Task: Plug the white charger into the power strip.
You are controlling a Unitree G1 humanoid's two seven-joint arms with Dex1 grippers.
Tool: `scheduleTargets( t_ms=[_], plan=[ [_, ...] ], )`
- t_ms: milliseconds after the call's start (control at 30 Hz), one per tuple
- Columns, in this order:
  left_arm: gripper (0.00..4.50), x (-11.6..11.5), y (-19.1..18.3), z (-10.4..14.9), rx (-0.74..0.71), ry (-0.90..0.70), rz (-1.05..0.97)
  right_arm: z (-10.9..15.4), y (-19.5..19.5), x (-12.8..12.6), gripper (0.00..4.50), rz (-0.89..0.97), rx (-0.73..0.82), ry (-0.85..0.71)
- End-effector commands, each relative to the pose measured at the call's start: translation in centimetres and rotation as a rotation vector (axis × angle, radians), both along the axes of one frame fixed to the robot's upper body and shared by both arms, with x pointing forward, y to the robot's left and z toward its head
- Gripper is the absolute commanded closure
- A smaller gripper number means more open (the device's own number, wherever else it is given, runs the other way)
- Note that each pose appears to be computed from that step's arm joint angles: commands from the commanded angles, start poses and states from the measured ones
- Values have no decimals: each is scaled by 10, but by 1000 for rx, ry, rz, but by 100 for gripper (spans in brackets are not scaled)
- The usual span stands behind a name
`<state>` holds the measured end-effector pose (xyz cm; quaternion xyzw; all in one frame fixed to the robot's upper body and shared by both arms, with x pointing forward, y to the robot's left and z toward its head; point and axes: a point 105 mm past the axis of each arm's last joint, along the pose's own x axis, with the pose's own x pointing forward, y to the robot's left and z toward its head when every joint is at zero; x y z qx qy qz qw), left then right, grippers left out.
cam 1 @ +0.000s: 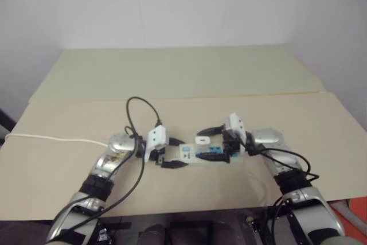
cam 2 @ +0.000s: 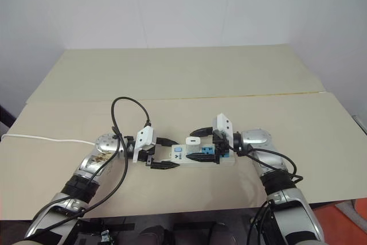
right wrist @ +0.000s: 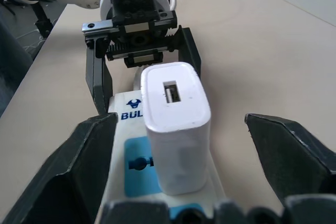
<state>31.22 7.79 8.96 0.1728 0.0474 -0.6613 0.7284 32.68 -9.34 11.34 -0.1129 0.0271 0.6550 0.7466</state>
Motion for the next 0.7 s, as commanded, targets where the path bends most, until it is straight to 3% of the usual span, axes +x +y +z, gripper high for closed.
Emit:
scheduleTargets(
  t_ms=[33,333,367,433,533,700],
  plan=[
    [126,4,2,-2,21,-4,19,7,-5,-1,2,-18,20,-4],
    [126,9,4,5,13,-22,46,46,-24,-5,2,-42,83,-77],
    [53,9,4,5,12,-21,49,50,-26,-5,0,-47,88,-83],
    [4,9,5,6,12,-21,50,58,-32,-6,0,-62,98,-103],
    [4,8,5,11,-7,-20,44,66,-39,-7,0,-82,112,-112],
    [4,4,10,40,-88,-48,33,80,-58,-11,0,-134,128,-126]
  ],
)
